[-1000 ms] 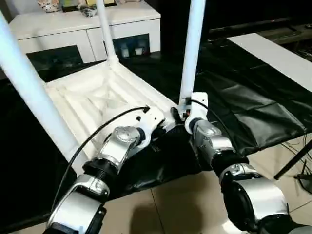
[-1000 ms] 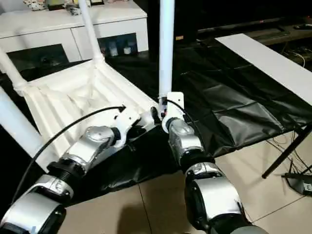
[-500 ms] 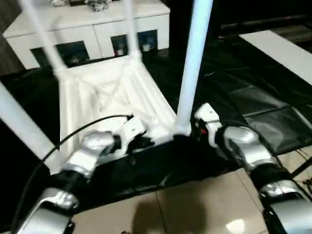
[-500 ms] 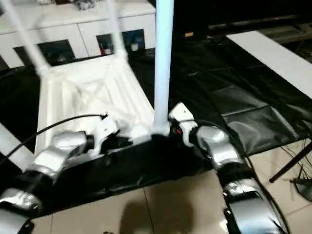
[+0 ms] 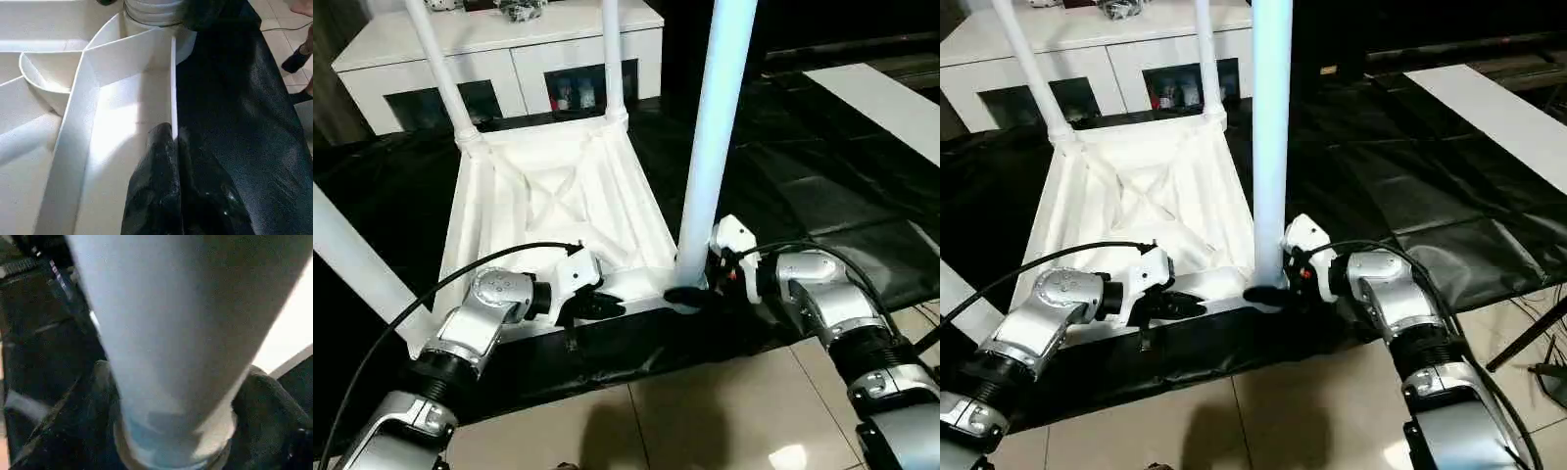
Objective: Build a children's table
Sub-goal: Rotate leg to tighten
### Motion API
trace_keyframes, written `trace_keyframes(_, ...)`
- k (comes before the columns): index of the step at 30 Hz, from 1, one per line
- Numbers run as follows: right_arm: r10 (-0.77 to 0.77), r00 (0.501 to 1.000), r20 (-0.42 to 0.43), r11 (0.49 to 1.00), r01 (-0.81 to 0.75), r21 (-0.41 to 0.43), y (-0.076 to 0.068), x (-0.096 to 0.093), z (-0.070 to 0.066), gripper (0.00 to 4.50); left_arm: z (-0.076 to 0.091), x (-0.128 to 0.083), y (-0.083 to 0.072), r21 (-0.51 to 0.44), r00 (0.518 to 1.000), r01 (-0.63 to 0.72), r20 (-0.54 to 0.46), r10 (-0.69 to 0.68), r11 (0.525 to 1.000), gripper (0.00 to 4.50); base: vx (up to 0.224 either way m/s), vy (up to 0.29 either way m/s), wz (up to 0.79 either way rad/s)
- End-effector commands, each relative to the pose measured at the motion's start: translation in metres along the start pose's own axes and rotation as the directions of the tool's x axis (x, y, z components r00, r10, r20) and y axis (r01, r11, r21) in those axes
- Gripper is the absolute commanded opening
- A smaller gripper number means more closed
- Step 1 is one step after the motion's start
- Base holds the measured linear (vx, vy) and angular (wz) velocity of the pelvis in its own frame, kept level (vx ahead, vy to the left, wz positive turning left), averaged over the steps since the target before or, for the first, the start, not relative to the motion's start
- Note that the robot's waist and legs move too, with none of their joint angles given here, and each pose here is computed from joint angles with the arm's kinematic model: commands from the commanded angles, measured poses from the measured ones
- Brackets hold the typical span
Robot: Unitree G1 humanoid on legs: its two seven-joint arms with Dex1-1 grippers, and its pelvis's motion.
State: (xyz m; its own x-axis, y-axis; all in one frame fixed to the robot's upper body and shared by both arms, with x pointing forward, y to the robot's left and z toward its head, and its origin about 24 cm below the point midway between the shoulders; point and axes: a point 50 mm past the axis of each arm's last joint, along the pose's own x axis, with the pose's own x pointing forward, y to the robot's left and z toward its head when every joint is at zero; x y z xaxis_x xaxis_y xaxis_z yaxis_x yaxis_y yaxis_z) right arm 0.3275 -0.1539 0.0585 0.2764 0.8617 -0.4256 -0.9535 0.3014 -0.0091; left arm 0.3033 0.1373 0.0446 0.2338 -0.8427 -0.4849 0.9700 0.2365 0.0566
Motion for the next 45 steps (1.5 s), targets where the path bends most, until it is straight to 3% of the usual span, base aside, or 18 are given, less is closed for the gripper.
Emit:
trace_keyframes(1,0.021,1.0,-0.022,1.0,-0.021,-0.021,0.002,0.0,0.0,3.27,0.006,0.0,-0.003,0.014,0.999,0.025,0.042,-0.026,1.0,0.0,0.0,0.0,0.0)
trace_keyframes(5,0.016,1.0,-0.02,1.0,-0.017,-0.012,0.001,-0.001,0.001,2.87,0.005,0.0,-0.003,0.012,0.999,0.022,0.04,-0.023,1.0,0.0,0.0,0.0,0.0)
trace_keyframes(12,0.029,0.999,0.022,0.999,-0.03,0.027,0.003,0.001,0.001,2.72,0.005,0.0,-0.004,0.002,0.999,0.022,0.042,-0.022,1.0,0.0,0.0,0.0,0.0)
trace_keyframes(14,-0.045,0.995,0.084,0.996,0.038,0.086,0.001,0.009,0.003,2.72,0.003,0.004,-0.005,-0.011,1.0,0.009,0.03,-0.009,1.0,0.0,0.0,0.0,0.0)
trace_keyframes(17,-0.174,0.981,0.087,0.977,0.161,0.142,-0.005,0.02,0.002,2.72,0.001,0.009,-0.002,-0.032,0.999,-0.042,0.004,0.043,0.999,0.0,0.0,0.0,0.0)
trace_keyframes(21,-0.43,0.901,0.045,0.863,0.397,0.312,-0.013,0.042,-0.001,2.71,0.002,0.027,0.01,-0.085,0.98,-0.199,-0.041,0.196,0.976,0.0,0.0,0.0,0.0)
trace_keyframes(23,-0.522,0.853,0.006,0.778,0.473,0.414,-0.014,0.058,0.001,2.7,0.009,0.041,0.018,-0.142,0.952,-0.306,-0.065,0.299,0.941,0.0,0.0,0.0,0.0)
trace_keyframes(24,-0.522,0.853,0.006,0.778,0.473,0.414,-0.014,0.058,0.001,2.7,0.009,0.041,0.018,-0.142,0.952,-0.306,-0.065,0.299,0.941,0.0,0.0,0.0,0.0)
trace_keyframes(25,-0.579,0.814,-0.032,0.727,0.534,0.431,-0.014,0.067,0.003,2.7,0.015,0.05,0.024,-0.177,0.923,-0.386,-0.081,0.377,0.906,0.0,0.0,0.0,0.0)
trace_keyframes(31,-0.7,0.706,-0.109,0.602,0.665,0.442,-0.01,0.093,0.015,2.7,0.024,0.065,0.029,-0.147,0.875,-0.483,-0.12,0.469,0.863,0.0,-0.009,0.0,0.0)
trace_keyframes(32,-0.693,0.714,-0.101,0.608,0.655,0.449,-0.008,0.096,0.017,2.7,0.024,0.066,0.028,-0.14,0.876,-0.48,-0.121,0.466,0.866,0.0,0.0,0.0,0.0)
trace_keyframes(33,-0.679,0.729,-0.086,0.624,0.635,0.455,-0.006,0.1,0.019,3.26,0.024,0.066,0.028,-0.138,0.878,-0.477,-0.12,0.464,0.868,0.0,0.0,0.0,0.0)
trace_keyframes(37,-0.671,0.74,-0.048,0.657,0.623,0.423,-0.006,0.102,0.025,3.5,0.023,0.066,0.028,-0.129,0.885,-0.464,-0.116,0.451,0.876,0.0,0.0,0.0,0.0)
trace_keyframes(42,-0.678,0.735,0.01,0.687,0.628,0.366,-0.021,0.081,0.03,3.96,0.017,0.054,0.027,-0.081,0.912,-0.407,-0.101,0.399,0.91,0.0,0.0,0.0,0.0)
trace_keyframes(44,-0.641,0.767,0.023,0.737,0.607,0.297,-0.023,0.074,0.03,3.96,0.014,0.049,0.025,-0.061,0.926,-0.371,-0.094,0.365,0.927,0.0,0.0,0.0,0.0)
trace_keyframes(45,-0.581,0.813,0.038,0.796,0.557,0.237,-0.022,0.067,0.027,3.96,0.011,0.044,0.023,-0.053,0.938,-0.342,-0.082,0.337,0.938,0.0,0.0,0.0,0.0)
